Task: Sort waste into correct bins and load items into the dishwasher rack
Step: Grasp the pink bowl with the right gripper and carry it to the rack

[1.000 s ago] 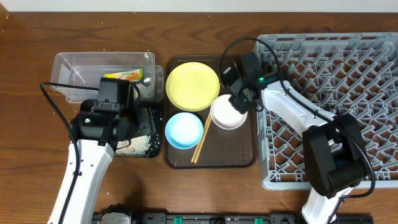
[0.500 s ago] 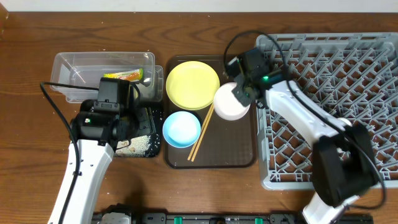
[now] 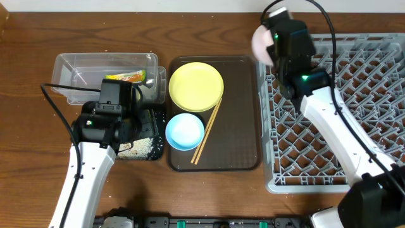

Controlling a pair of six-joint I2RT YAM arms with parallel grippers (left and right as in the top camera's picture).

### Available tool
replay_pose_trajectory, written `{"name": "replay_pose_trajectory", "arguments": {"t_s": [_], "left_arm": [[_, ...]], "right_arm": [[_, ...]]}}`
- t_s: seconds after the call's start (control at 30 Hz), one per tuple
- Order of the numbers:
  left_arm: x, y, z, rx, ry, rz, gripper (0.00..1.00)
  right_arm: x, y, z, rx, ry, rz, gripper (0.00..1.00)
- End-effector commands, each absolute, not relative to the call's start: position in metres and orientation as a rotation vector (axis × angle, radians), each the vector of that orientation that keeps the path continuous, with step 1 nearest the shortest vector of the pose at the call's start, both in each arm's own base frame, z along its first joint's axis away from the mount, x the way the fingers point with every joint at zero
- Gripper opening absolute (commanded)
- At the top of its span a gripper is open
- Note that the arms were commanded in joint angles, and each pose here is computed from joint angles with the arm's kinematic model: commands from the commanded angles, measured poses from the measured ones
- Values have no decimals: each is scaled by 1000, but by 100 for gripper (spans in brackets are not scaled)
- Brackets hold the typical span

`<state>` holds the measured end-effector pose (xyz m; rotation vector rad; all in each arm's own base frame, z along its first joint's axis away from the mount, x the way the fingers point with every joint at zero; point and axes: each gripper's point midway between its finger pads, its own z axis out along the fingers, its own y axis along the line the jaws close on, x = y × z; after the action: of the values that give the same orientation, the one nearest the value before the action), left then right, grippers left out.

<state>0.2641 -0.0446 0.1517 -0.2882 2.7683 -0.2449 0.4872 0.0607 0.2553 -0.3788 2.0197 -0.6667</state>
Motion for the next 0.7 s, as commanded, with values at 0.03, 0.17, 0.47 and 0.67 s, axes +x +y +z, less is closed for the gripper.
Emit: {"name": "replay_pose_trajectory", "arguments": {"t_s": [0.03, 0.17, 0.47, 0.67], "left_arm": [[263, -42, 148, -302, 2780, -229, 64], [264, -42, 148, -301, 2773, -230, 64], [268, -42, 150, -298, 2759, -234, 65], [268, -42, 150, -298, 2759, -234, 65]], "right_arm": [[489, 1, 252, -281, 2029, -1061, 1], [493, -11, 223, -286, 2086, -1147, 1], [489, 11, 172, -314, 2181, -1120, 1], [477, 27, 159, -368, 2231, -1095, 1]]}}
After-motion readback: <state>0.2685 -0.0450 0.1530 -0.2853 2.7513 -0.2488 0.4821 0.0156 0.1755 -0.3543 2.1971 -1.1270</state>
